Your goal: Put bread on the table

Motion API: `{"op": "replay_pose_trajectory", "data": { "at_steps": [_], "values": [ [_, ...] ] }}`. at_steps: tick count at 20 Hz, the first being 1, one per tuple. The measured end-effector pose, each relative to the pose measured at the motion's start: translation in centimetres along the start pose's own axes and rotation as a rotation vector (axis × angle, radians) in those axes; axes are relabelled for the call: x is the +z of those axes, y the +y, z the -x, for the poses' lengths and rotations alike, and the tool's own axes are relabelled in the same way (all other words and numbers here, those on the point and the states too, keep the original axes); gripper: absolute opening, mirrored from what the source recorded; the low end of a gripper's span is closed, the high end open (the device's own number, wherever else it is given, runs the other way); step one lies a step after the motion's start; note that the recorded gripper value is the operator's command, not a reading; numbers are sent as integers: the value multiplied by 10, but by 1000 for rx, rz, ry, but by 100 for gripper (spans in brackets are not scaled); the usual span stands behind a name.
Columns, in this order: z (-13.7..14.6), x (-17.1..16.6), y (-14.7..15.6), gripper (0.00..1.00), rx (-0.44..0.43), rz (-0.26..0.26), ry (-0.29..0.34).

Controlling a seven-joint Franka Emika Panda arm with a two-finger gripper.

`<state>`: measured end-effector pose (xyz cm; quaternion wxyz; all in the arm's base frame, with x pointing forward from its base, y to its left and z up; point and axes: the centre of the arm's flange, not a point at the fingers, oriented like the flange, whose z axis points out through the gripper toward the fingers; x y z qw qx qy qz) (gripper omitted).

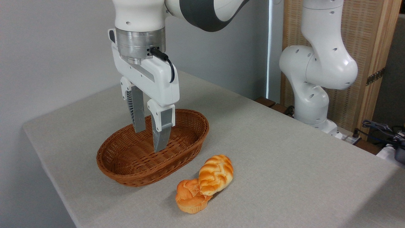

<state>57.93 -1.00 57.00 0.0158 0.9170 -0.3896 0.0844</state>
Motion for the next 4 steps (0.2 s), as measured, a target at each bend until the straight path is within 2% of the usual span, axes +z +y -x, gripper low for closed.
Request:
{"op": "replay_pose_trajectory", "data": {
  "at_steps": [4],
  "values": [
    [-1,1,0,100,-3,6,6]
  ]
}}
